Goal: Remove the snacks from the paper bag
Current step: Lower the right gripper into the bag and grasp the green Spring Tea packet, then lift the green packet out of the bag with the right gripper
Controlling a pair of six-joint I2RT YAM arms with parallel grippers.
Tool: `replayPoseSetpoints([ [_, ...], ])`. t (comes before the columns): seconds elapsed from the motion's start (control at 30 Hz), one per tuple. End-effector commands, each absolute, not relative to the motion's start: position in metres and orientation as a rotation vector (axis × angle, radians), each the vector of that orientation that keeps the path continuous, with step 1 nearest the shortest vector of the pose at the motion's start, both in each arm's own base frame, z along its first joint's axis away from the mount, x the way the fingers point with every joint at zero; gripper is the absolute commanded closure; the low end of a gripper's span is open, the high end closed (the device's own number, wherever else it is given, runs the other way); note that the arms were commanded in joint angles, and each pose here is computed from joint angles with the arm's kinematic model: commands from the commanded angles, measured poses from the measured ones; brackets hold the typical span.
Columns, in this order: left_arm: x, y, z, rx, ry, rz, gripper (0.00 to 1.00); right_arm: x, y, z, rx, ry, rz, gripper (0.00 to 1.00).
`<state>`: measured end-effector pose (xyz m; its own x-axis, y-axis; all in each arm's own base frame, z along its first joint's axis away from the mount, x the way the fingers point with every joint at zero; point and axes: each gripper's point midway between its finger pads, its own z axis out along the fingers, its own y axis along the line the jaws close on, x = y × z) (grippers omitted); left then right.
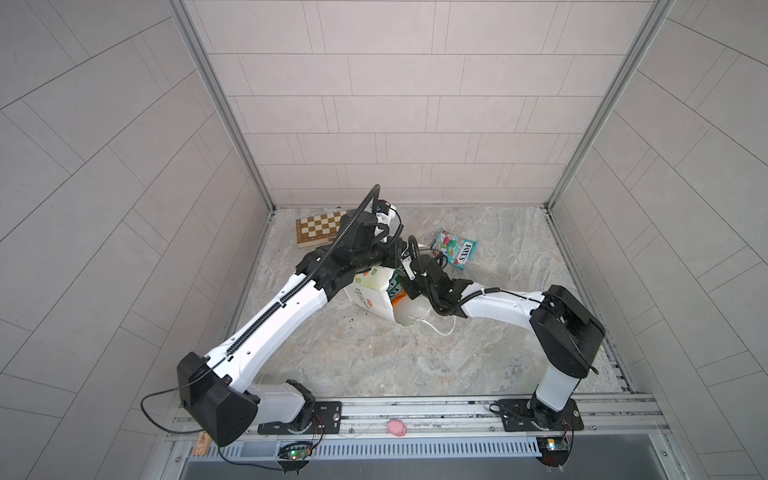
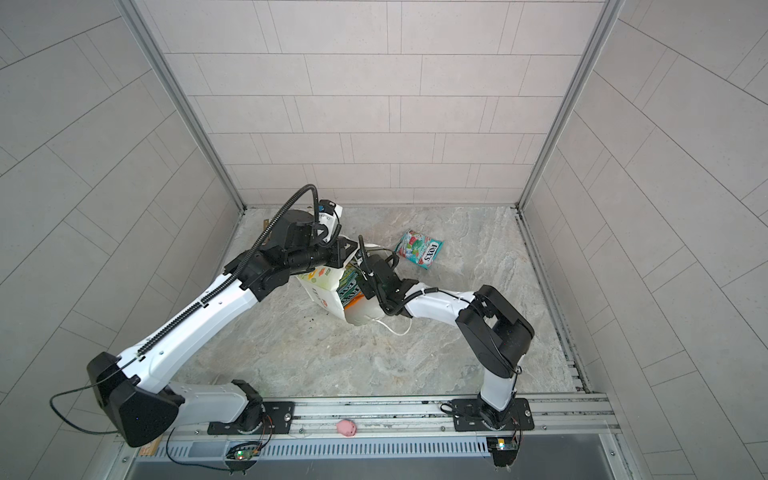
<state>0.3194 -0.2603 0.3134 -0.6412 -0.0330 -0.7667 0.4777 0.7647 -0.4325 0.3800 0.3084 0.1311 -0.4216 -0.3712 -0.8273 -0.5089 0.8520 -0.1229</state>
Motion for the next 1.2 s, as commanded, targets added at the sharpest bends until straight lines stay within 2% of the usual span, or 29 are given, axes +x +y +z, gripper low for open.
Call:
replayPoseSetpoints([
  [0.0,0.317,-0.261,0.325,0.335,2.107,-0.81,1.0,0.373,0.304,0.163,-0.633,1.997,0.22,1.0],
  [1.17,0.313,-0.264,0.321,0.342,2.11,-0.823,1.0,0.302,0.207,0.306,-0.51,1.791,0.157,1.0],
])
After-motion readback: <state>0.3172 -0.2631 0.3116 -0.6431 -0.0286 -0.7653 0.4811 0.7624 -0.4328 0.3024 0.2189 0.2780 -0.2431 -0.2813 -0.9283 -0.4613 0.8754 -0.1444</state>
